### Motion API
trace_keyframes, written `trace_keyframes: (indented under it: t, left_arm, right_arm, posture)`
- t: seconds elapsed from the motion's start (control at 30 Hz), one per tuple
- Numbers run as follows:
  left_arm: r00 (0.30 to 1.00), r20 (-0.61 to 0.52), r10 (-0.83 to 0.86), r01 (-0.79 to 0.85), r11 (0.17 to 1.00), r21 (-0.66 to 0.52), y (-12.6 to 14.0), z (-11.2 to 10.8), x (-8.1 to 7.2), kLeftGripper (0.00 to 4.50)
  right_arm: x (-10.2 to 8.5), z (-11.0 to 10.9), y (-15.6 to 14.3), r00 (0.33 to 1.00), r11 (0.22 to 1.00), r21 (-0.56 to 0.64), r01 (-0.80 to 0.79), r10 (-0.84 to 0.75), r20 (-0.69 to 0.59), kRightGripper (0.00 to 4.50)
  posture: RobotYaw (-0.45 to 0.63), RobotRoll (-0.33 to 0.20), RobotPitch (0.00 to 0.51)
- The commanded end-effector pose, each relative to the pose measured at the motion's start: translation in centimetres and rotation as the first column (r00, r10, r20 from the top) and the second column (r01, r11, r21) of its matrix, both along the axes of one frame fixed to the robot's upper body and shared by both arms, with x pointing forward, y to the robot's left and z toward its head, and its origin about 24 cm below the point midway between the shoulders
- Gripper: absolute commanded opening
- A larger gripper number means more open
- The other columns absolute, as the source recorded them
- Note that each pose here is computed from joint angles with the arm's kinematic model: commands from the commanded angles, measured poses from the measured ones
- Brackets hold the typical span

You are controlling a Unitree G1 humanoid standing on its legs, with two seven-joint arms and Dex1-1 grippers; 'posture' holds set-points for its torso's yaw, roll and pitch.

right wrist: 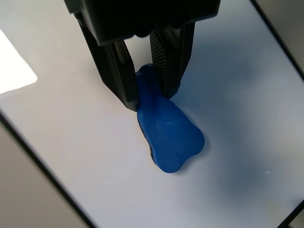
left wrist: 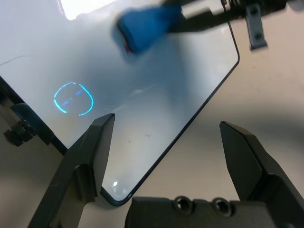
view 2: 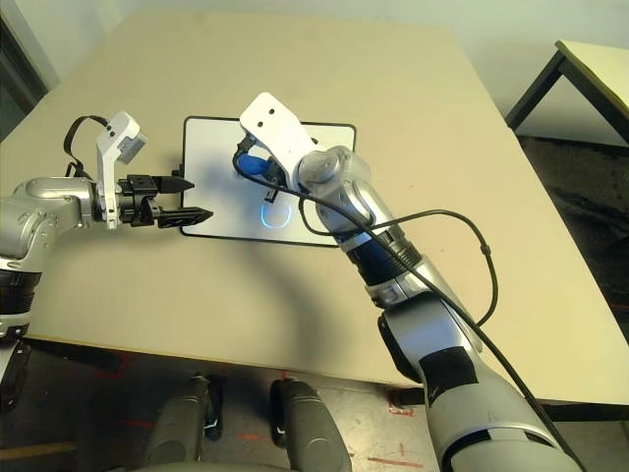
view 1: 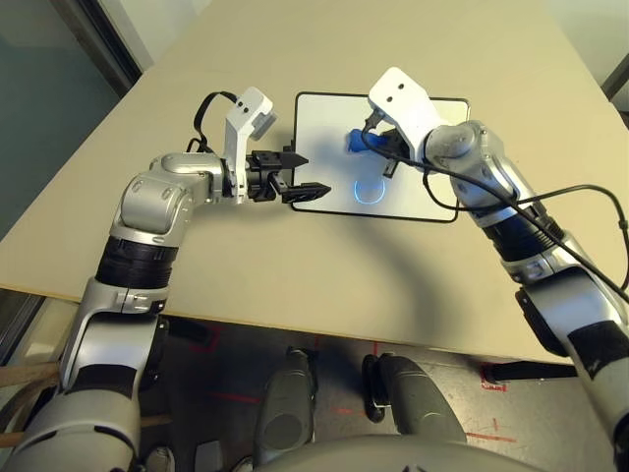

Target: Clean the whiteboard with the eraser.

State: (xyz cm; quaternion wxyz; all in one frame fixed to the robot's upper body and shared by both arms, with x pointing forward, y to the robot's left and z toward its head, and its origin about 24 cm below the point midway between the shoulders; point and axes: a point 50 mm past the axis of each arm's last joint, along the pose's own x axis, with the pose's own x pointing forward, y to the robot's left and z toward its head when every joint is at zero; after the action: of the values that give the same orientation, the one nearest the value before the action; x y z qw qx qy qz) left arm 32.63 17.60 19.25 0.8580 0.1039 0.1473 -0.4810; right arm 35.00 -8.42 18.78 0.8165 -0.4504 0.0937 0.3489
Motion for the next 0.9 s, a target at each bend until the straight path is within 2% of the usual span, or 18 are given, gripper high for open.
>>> trace_keyframes:
  t: [0.03,0.13,0.33,0.43,0.57,0.77,0.9]
  left_arm:
    - [1.0,-0.003,-0.008,0.008,1.0,-0.001,-0.1,-0.1,-0.1,4.5]
    - [1.0,-0.005,-0.008,0.008,1.0,-0.001,-0.1,-0.1,-0.1,4.5]
    - [1.0,-0.006,-0.008,0.008,1.0,-0.002,-0.1,-0.1,-0.1,4.5]
    - [1.0,-0.006,-0.008,0.008,1.0,-0.004,-0.1,-0.1,-0.1,4.5]
    - [1.0,-0.006,-0.006,0.006,1.0,-0.007,-0.1,-0.1,-0.1,4.5]
    - [1.0,-0.007,-0.002,0.002,1.0,-0.006,-0.1,-0.1,-0.2,4.5]
    - [1.0,-0.009,-0.003,0.003,1.0,-0.007,-0.1,-0.1,-0.2,4.5]
  right_arm:
    - [-1.2,-3.3,-0.5,0.993,0.997,-0.075,0.006,-0.015,-0.119,0.57]
    - [-1.3,-3.5,-0.6,0.992,0.997,-0.076,0.005,-0.015,-0.127,0.57]
    - [1.1,-0.3,-0.5,0.998,0.998,-0.004,0.068,-0.068,-0.018,0.57]
    - [1.7,0.4,-0.5,0.997,0.997,0.011,0.081,-0.082,0.006,0.57]
    - [1.6,-0.5,-0.4,0.997,0.997,-0.002,0.079,-0.079,-0.014,0.57]
    - [-1.0,-3.6,-0.3,0.994,0.998,-0.062,0.006,-0.013,-0.11,0.57]
    - [-1.5,-3.9,-0.4,0.992,0.998,-0.07,-0.003,-0.006,-0.124,0.57]
  posture:
    - [0.01,0.0,0.133]
    - [0.0,0.0,0.139]
    - [0.0,0.0,0.141]
    - [0.0,0.0,0.14]
    - [0.0,0.0,0.141]
    - [0.01,0.0,0.145]
    - [0.0,0.0,0.149]
